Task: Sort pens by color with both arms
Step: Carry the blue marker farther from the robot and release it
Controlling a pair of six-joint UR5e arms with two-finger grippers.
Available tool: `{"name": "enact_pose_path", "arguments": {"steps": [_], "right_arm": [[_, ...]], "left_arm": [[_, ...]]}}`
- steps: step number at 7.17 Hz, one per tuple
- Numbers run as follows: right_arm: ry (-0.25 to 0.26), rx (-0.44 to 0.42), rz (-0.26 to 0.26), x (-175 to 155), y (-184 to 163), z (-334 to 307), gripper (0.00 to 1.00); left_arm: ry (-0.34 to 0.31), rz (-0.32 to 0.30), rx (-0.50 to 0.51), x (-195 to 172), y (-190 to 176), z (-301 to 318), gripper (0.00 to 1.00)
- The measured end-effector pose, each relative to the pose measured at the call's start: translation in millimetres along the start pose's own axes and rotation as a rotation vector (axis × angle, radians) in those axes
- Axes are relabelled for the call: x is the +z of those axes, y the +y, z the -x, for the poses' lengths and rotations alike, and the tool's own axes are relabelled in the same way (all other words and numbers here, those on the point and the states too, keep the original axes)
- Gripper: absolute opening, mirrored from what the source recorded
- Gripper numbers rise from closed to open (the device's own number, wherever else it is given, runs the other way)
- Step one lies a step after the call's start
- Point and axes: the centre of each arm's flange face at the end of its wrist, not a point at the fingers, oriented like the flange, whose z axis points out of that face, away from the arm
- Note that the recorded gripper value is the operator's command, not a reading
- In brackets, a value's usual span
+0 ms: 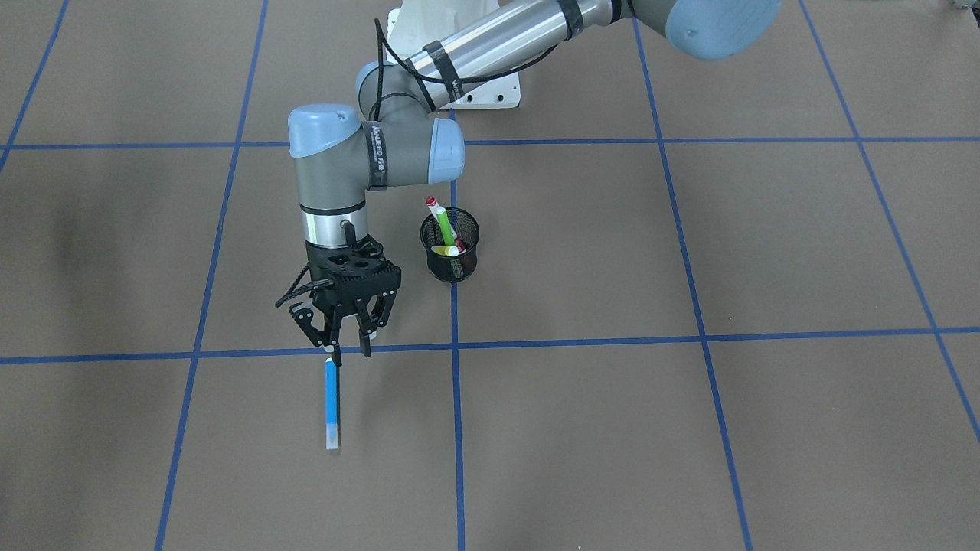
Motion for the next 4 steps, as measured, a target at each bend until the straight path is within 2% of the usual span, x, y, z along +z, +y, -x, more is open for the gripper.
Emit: {"name": "enact_pose_path", "arguments": {"steps": [1, 4], "right_arm": [[0.0, -0.002, 0.0, 0, 0, 1, 1.0], [-0.005, -0.001, -0.01, -4, -8, 15, 1.0]], "left_arm": [[0.004, 0.002, 0.019, -2, 0, -1, 0.93], [0.05, 0.041, 0.151, -32, -15, -19, 0.96]]}}
